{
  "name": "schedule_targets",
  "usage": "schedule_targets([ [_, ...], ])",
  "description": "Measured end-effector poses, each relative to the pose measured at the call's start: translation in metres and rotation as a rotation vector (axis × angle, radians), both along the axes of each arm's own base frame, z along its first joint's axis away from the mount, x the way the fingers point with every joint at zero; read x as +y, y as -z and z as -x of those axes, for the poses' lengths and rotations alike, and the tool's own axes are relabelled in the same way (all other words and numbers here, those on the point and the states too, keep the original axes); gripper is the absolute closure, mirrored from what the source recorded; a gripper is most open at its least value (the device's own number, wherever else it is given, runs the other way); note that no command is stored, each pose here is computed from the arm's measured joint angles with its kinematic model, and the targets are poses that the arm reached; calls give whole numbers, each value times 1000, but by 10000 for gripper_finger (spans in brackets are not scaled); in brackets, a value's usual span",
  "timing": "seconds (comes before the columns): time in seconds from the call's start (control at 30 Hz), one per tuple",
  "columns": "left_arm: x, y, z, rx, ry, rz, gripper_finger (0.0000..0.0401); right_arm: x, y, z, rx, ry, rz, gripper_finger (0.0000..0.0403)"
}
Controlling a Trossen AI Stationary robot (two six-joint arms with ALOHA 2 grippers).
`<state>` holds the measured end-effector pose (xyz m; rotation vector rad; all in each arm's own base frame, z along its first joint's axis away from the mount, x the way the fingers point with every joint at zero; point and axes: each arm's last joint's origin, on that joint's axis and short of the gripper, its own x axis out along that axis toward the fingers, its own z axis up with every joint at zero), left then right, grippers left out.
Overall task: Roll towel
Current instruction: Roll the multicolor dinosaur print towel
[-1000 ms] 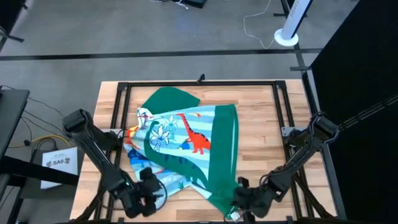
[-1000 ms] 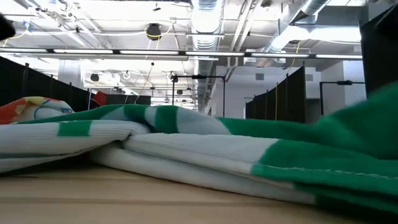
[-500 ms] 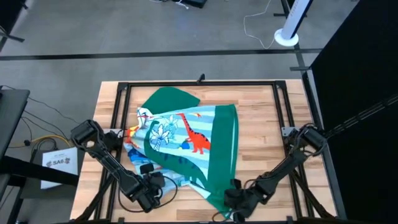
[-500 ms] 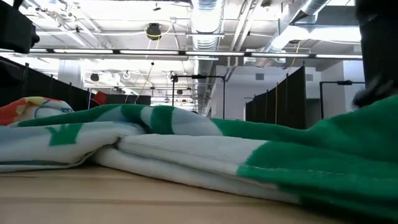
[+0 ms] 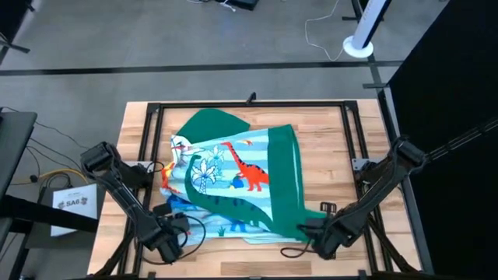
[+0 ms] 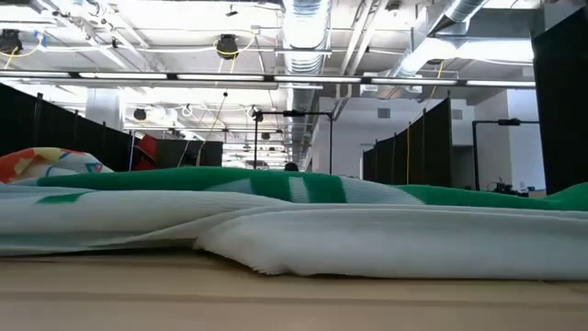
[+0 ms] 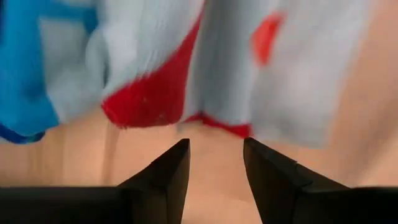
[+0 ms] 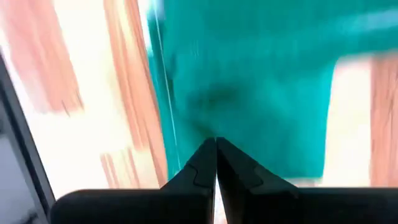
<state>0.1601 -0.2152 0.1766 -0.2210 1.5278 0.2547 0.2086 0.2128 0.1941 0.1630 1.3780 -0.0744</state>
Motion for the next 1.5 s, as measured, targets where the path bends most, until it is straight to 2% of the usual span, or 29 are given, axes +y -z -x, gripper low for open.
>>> schedule_targets([
  [0.1,-1,-16,-7,-167,10,-4,265,10,-9,-13,-198,-58,-68,403],
  [0.17,3,-22,-10,-299,36,-81,265,14,-8,-24,-300,-98,-71,403],
  [0.23,7,-21,-14,-356,50,-145,266,19,3,-37,-347,-134,-61,403],
  [0.3,17,-12,-17,-343,57,-195,269,18,18,-51,-375,-157,-15,403],
  [0.4,34,5,-22,-315,60,-231,271,19,36,-76,-490,-185,27,403],
  [0.5,52,21,-26,-245,42,-230,271,15,51,-96,-557,-219,43,403],
  [0.6,65,34,-27,-183,-36,-165,271,11,62,-107,-581,-228,55,403],
  [0.67,69,40,-30,-181,-86,-82,272,10,74,-107,-508,-255,18,403],
  [0.8,56,43,-41,-229,-128,174,272,19,77,-92,-347,-280,-121,403],
  [0.87,47,38,-47,-261,-126,314,272,25,70,-75,-239,-313,-161,403],
  [0.97,33,25,-59,-341,-38,445,273,24,45,-43,-113,-346,-147,403],
  [1.03,26,8,-70,-437,36,486,275,20,13,-29,-155,-320,-140,403],
  [1.13,26,-10,-83,-540,129,446,278,10,-27,-13,-338,-241,-30,403],
  [1.2,35,-21,-93,-604,173,383,278,7,-37,-10,-453,-214,17,403],
  [1.27,49,-34,-104,-676,203,308,278,7,-42,-10,-533,-229,2,403],
  [1.33,70,-36,-114,-693,216,209,278,11,-41,-15,-604,-238,-31,403],
  [1.4,98,-30,-122,-653,208,108,279,12,-29,-23,-623,-243,-24,403],
  [1.5,142,-27,-133,-608,172,8,279,16,-9,-37,-638,-254,-23,403],
])
